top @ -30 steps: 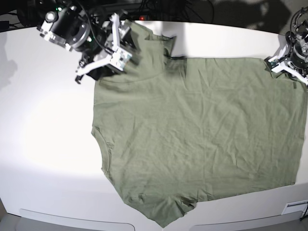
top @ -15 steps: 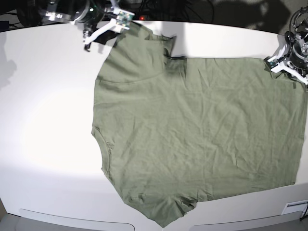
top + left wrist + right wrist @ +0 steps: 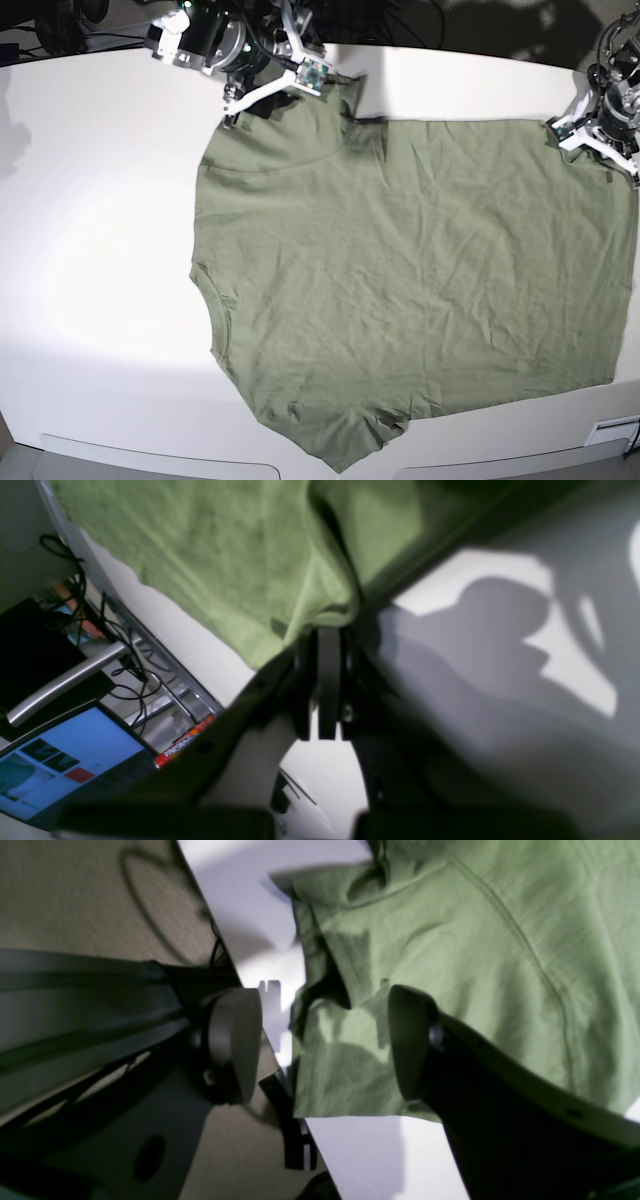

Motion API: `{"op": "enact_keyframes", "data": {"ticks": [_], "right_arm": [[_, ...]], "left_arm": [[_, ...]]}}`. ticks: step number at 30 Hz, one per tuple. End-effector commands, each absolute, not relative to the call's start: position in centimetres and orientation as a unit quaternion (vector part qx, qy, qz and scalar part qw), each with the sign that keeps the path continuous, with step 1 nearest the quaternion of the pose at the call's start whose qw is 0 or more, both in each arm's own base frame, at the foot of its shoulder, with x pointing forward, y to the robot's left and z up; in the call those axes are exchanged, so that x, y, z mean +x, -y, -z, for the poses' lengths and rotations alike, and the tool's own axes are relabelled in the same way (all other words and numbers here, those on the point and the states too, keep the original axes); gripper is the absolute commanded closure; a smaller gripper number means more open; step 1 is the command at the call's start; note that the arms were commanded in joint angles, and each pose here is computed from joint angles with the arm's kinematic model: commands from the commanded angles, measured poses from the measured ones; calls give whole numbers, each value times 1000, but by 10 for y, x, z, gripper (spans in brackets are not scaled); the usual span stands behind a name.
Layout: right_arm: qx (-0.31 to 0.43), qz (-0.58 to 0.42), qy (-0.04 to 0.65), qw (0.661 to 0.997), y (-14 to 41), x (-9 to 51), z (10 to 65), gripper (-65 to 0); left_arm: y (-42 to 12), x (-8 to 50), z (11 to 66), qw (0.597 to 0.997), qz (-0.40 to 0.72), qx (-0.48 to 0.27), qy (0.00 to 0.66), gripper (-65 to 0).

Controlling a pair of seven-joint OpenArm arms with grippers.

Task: Fold the T-shirt properly
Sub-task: 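Lower right gripper onto the shoulder seam by the collar and grasp, then lift the grasped shoulder with right gripper while left holds hem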

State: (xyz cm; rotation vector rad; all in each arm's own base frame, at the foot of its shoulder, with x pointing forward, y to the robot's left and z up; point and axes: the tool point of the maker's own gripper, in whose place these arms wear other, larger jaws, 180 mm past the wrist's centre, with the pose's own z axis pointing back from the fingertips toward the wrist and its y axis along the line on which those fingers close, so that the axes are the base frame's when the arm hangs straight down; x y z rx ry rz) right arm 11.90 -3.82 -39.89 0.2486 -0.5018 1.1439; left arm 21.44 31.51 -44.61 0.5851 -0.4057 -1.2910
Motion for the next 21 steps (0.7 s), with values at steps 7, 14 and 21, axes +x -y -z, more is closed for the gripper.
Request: {"op": "enact_keyframes", "data": {"ticks": [7, 14, 21], "right_arm": [[115, -515, 215, 822, 49, 119, 423, -385], [54, -536, 188, 821, 72, 122, 433, -385], [45, -538, 190, 820, 75, 125, 433, -385]], "left_arm": [[-309, 223, 441, 738, 584, 273, 202, 0], [-310, 223, 441, 737, 584, 274, 201, 0], [-310, 223, 441, 738, 584, 274, 201, 0]]}}
